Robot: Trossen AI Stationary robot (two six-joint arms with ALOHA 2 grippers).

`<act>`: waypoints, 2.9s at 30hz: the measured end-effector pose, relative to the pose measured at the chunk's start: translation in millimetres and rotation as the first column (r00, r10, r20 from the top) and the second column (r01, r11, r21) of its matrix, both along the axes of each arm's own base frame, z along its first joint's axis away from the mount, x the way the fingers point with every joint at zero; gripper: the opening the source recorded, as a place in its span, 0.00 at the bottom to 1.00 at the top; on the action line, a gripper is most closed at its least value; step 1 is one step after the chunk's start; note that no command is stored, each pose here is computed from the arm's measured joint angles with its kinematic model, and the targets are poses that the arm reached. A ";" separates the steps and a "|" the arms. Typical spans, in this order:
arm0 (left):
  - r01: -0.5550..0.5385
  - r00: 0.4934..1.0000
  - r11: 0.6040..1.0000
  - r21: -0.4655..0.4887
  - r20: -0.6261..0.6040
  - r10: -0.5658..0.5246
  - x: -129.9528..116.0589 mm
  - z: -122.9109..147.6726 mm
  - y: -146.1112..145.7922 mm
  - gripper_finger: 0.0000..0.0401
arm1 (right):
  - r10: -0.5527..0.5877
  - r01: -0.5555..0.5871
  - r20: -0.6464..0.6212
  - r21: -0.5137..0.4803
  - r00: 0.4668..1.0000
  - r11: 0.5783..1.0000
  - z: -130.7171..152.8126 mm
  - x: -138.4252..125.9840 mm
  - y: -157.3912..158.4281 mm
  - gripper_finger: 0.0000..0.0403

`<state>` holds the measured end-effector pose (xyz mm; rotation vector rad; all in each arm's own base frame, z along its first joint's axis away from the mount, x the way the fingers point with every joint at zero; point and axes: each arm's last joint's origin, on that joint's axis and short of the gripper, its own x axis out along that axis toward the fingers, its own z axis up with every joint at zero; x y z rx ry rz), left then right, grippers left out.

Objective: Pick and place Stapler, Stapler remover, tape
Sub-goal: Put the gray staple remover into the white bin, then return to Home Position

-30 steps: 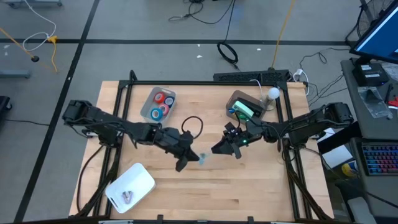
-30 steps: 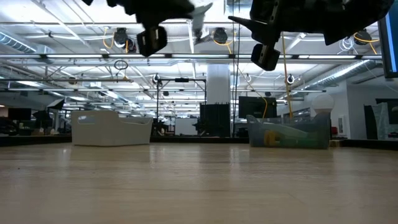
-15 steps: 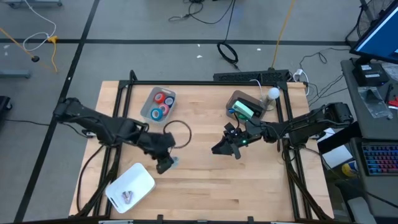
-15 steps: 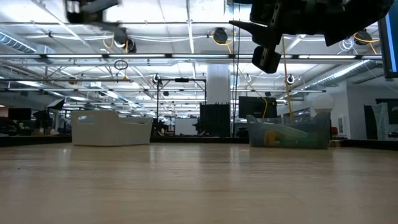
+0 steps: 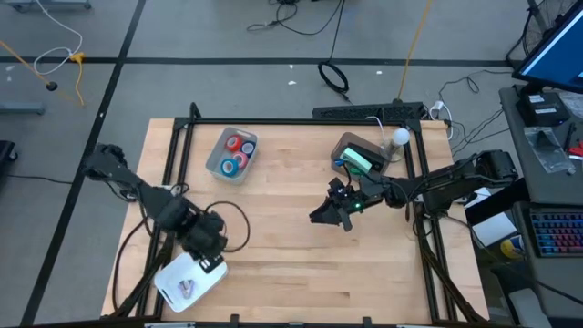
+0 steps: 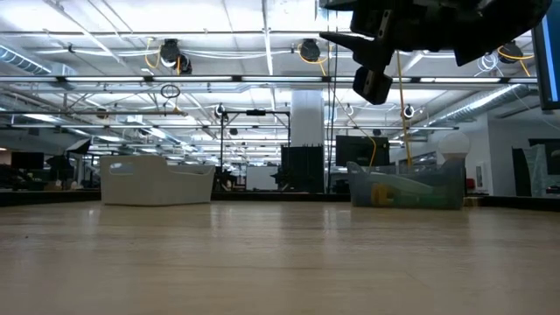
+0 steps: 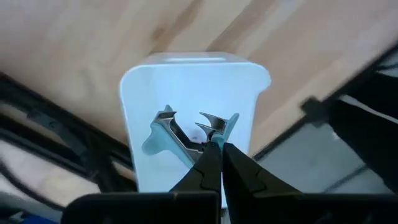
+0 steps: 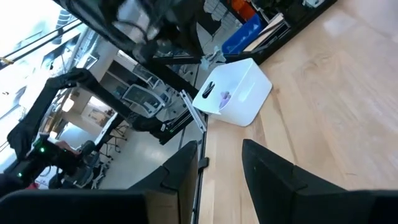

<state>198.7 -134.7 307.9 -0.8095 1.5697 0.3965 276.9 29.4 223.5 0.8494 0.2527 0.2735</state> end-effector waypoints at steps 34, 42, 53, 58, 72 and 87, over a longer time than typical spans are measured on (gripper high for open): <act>0.227 0.948 0.963 0.146 -0.260 -0.184 0.7 -109.6 -74.7 0.00 | -0.022 0.024 0.032 -0.070 0.999 0.997 0.5 0.8 -9.1 0.28; 0.213 0.963 0.971 0.107 -0.190 -0.191 -1.2 -135.2 -72.4 0.00 | -0.022 0.024 0.028 -0.058 0.999 0.998 0.5 0.7 -8.6 0.28; 0.190 0.971 0.972 0.140 -0.173 -0.165 0.5 -137.5 -70.3 0.09 | -0.023 0.024 0.023 -0.045 0.999 0.999 0.5 0.7 -8.5 0.28; 0.188 0.973 0.973 0.135 -0.164 -0.165 0.9 -135.7 -69.5 0.16 | -0.024 0.025 0.023 -0.045 0.999 0.999 0.5 0.7 -8.6 0.28; 0.170 0.985 0.985 0.029 0.008 -0.170 -10.9 -82.7 -52.8 0.26 | -0.024 0.026 0.033 -0.048 0.999 0.999 1.3 0.8 -8.6 0.28; -0.122 0.817 0.988 0.090 0.574 0.049 -39.9 7.2 17.3 0.27 | -0.025 0.025 0.003 -0.047 1.000 0.999 -1.7 0.5 -9.0 0.28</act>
